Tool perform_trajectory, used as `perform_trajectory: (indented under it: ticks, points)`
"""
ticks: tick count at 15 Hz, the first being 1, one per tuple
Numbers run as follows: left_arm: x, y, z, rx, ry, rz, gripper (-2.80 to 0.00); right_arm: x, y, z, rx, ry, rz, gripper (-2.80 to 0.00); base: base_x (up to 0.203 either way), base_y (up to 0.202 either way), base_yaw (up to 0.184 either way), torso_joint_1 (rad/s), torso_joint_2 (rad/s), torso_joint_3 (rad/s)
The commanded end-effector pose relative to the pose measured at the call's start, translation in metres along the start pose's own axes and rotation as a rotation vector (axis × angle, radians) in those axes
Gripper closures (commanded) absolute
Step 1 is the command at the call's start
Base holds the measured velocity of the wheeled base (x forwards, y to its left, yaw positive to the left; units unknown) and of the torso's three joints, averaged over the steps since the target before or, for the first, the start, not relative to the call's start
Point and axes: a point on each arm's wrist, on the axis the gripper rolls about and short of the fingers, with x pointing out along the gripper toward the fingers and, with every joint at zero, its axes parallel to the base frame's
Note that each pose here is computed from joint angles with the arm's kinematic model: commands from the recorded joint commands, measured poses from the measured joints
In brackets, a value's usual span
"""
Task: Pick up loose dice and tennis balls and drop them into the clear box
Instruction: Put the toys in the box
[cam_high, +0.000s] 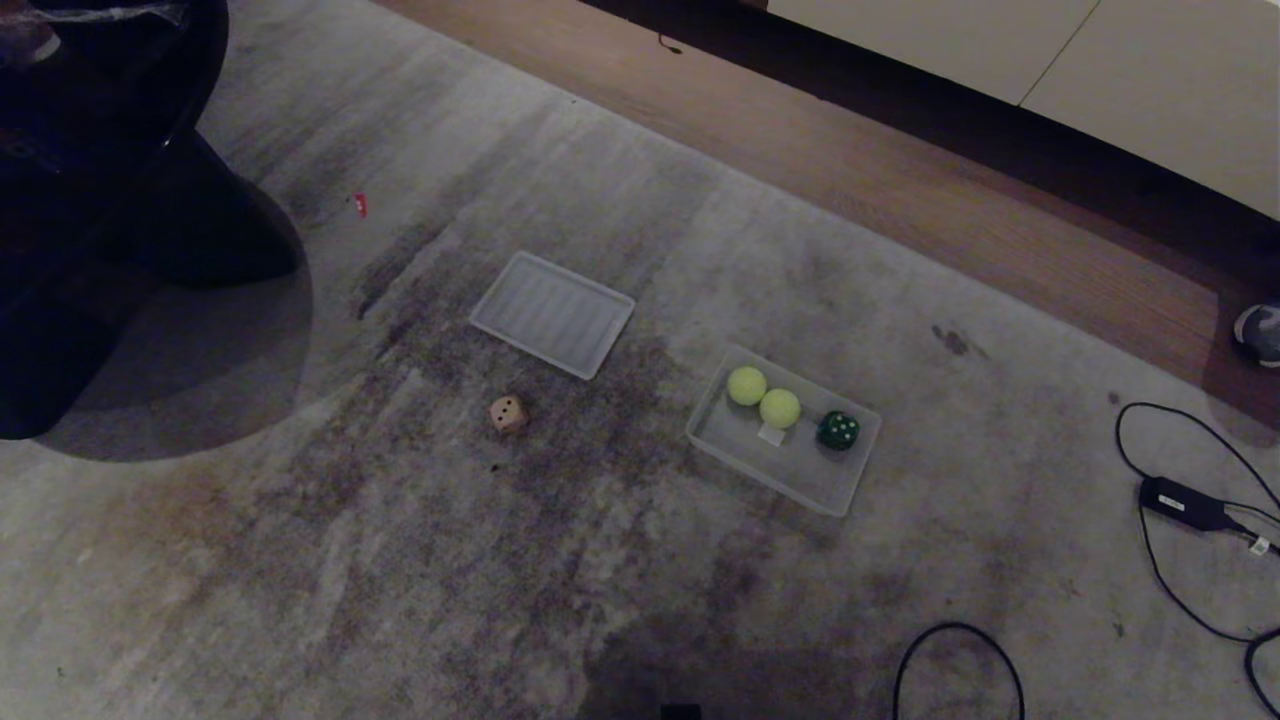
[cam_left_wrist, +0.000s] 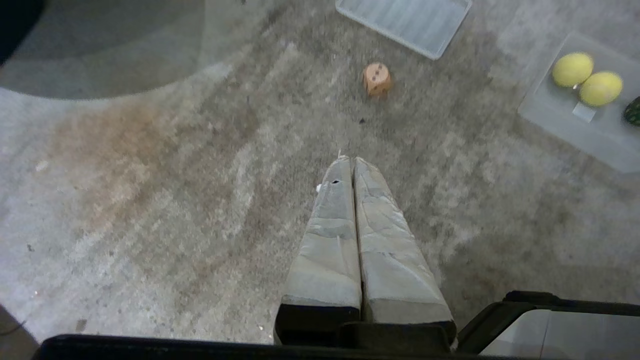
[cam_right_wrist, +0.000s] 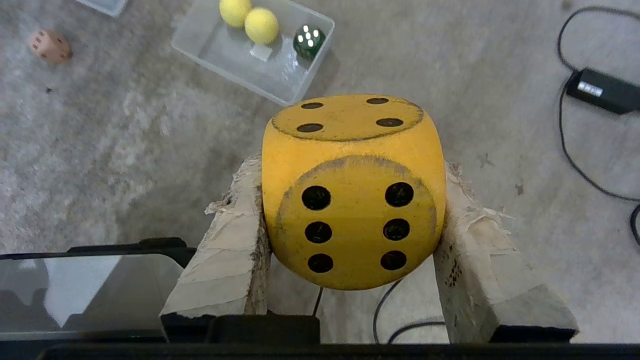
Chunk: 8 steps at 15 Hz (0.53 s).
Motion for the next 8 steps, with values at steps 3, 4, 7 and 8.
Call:
perform_trajectory:
  ticks: [3, 4, 7, 8]
  points:
    - [0.0001, 0.0000, -0.0003, 0.000, 0.000, 0.000, 0.00, 0.0001, 0.0000, -0.0001, 0.000, 0.002, 0.000, 0.00, 0.000, 0.000, 0.000, 0.005, 0.00, -0.197]
    - [0.0001, 0.0000, -0.0003, 0.000, 0.000, 0.001, 0.00, 0.0001, 0.0000, -0.0001, 0.000, 0.002, 0.000, 0.00, 0.000, 0.000, 0.000, 0.001, 0.00, -0.198]
    - [0.0001, 0.0000, -0.0003, 0.000, 0.000, 0.000, 0.00, 0.0001, 0.0000, -0.0001, 0.000, 0.002, 0.000, 0.00, 0.000, 0.000, 0.000, 0.002, 0.00, -0.197]
    - [0.0001, 0.0000, -0.0003, 0.000, 0.000, 0.000, 0.00, 0.0001, 0.0000, -0.0001, 0.000, 0.002, 0.000, 0.00, 0.000, 0.000, 0.000, -0.002, 0.00, -0.193]
